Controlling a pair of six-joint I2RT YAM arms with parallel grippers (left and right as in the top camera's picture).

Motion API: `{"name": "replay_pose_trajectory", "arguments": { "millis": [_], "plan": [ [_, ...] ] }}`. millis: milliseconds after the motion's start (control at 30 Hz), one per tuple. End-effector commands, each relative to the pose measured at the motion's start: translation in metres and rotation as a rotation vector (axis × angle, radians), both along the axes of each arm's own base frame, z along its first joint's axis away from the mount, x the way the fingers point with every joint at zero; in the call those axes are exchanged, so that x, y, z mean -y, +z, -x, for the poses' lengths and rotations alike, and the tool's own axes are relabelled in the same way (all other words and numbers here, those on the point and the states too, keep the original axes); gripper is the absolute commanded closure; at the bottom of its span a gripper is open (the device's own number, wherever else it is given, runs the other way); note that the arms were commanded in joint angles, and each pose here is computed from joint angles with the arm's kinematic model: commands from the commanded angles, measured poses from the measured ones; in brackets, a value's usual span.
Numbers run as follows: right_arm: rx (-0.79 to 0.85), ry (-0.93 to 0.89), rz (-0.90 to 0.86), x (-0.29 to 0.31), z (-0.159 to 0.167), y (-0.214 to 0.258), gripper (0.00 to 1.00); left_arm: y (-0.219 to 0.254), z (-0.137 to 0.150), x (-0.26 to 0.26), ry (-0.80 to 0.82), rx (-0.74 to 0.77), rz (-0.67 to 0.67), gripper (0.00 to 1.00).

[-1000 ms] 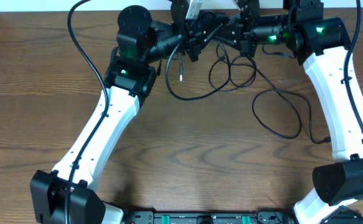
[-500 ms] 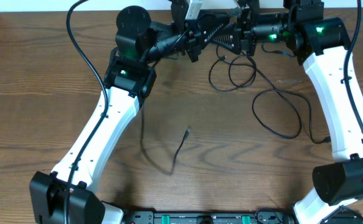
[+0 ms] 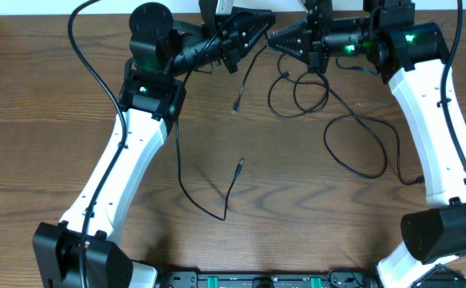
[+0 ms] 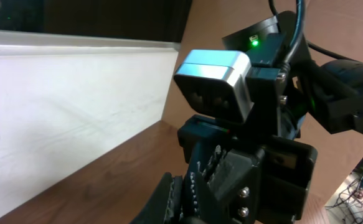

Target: Untangle cables

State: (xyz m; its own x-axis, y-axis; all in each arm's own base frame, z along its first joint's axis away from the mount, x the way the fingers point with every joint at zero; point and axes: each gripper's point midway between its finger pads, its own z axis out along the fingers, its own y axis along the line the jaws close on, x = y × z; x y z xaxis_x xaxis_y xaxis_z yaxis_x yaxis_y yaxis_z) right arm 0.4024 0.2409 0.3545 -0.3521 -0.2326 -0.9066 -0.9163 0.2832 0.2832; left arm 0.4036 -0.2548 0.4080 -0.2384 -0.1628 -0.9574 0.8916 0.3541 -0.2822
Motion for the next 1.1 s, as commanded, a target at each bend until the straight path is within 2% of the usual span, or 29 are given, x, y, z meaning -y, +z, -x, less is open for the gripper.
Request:
{"name": "replay_pose_trajectory", "arguments": {
  "millis": [0, 33, 167, 200, 233, 300, 367, 467, 500, 600, 667, 900, 1067],
  "plan": [
    [0.006, 0.015, -0.005, -0.002, 0.000, 0.000, 0.95, 0.009, 0.015, 0.003, -0.065, 0.009, 0.008, 0.93],
    [0.006, 0.015, -0.005, -0.002, 0.000, 0.000, 0.91, 0.009, 0.017, 0.004, -0.071, 0.009, 0.008, 0.92],
    [0.007, 0.021, -0.005, -0.004, 0.002, 0.000, 0.59, 0.008, 0.028, 0.008, -0.141, 0.012, 0.000, 0.93],
    [0.008, 0.023, -0.006, -0.005, 0.002, 0.000, 0.55, 0.008, 0.031, 0.009, -0.155, 0.011, -0.001, 0.92],
    [0.010, 0.026, -0.006, -0.006, 0.003, 0.000, 0.56, 0.007, 0.036, 0.012, -0.183, 0.013, -0.004, 0.93],
    [0.011, 0.030, -0.006, -0.007, 0.003, 0.000, 0.80, 0.007, 0.038, 0.015, -0.191, 0.013, -0.004, 0.92],
    [0.011, 0.030, -0.006, -0.008, 0.004, 0.000, 0.99, 0.007, 0.039, 0.016, -0.194, 0.013, -0.004, 0.93],
    [-0.001, 0.030, -0.003, -0.007, 0.005, -0.001, 0.99, 0.007, 0.038, 0.016, -0.191, 0.013, -0.004, 0.92],
    [-0.006, 0.029, -0.002, -0.007, 0.005, -0.002, 0.99, 0.007, 0.037, 0.014, -0.187, 0.014, -0.005, 0.87],
    [-0.026, 0.006, 0.019, -0.004, 0.003, -0.007, 0.99, -0.001, 0.032, 0.008, -0.165, 0.016, -0.029, 0.51],
    [-0.045, -0.027, 0.032, -0.001, -0.001, -0.010, 0.99, -0.010, 0.026, 0.001, -0.145, 0.001, -0.055, 0.41],
    [-0.055, -0.073, 0.024, 0.008, -0.011, -0.008, 0.99, -0.074, 0.018, -0.032, -0.089, -0.138, -0.218, 0.28],
    [-0.075, -0.092, 0.008, 0.009, -0.014, -0.005, 0.99, -0.154, -0.013, -0.088, 0.282, -0.321, -0.550, 0.17]
  ]
}}
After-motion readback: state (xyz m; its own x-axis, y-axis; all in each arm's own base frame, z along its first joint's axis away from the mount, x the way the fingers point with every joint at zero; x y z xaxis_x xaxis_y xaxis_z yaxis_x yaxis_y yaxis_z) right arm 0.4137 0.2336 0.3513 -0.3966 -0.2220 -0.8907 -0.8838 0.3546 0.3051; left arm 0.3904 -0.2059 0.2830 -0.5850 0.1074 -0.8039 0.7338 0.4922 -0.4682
